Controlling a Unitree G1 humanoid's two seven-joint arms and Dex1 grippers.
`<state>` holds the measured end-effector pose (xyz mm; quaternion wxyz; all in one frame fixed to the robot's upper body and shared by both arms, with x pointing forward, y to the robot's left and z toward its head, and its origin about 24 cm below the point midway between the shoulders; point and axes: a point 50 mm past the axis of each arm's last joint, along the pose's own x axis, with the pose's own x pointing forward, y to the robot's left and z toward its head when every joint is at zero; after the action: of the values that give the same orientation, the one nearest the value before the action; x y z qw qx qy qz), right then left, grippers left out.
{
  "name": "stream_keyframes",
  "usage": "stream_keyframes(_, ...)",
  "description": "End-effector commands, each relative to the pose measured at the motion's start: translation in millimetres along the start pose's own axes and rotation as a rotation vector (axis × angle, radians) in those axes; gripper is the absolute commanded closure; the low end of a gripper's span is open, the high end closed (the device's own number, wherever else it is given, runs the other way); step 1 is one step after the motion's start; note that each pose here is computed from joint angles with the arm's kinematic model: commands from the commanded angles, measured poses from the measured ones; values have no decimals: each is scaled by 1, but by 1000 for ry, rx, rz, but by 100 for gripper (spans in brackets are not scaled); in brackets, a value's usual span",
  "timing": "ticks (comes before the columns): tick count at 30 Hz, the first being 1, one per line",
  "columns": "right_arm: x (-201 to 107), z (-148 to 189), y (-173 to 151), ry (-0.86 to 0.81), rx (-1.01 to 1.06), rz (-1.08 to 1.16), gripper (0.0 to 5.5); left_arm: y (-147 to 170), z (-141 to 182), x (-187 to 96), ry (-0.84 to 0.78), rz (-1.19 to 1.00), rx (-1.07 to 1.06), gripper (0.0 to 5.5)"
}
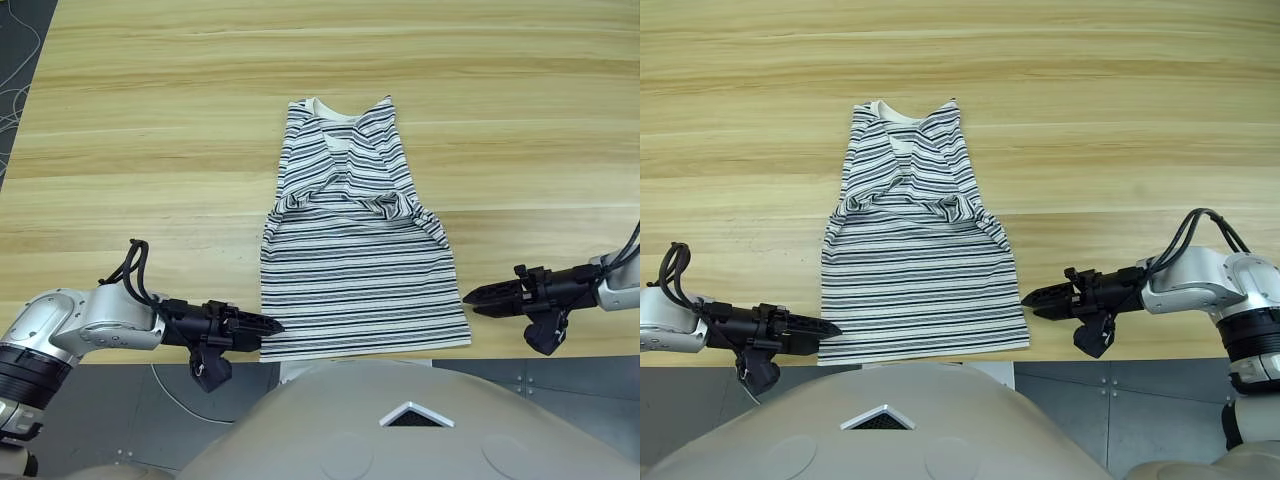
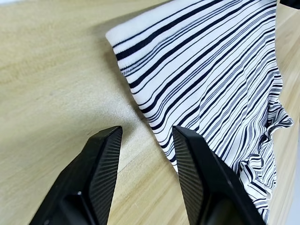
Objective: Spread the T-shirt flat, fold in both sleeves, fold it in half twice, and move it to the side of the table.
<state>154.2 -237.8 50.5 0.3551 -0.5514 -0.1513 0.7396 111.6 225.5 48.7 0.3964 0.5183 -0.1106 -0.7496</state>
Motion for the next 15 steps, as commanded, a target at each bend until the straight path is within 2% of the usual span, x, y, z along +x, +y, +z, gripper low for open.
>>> stream_keyframes(1, 4, 4, 5, -19, 14, 40, 353, 2, -7, 3, 28, -15, -7, 295)
stream_keyframes(15, 34, 9, 29, -93, 61, 62, 353, 4, -7, 14, 0, 29, -14, 295)
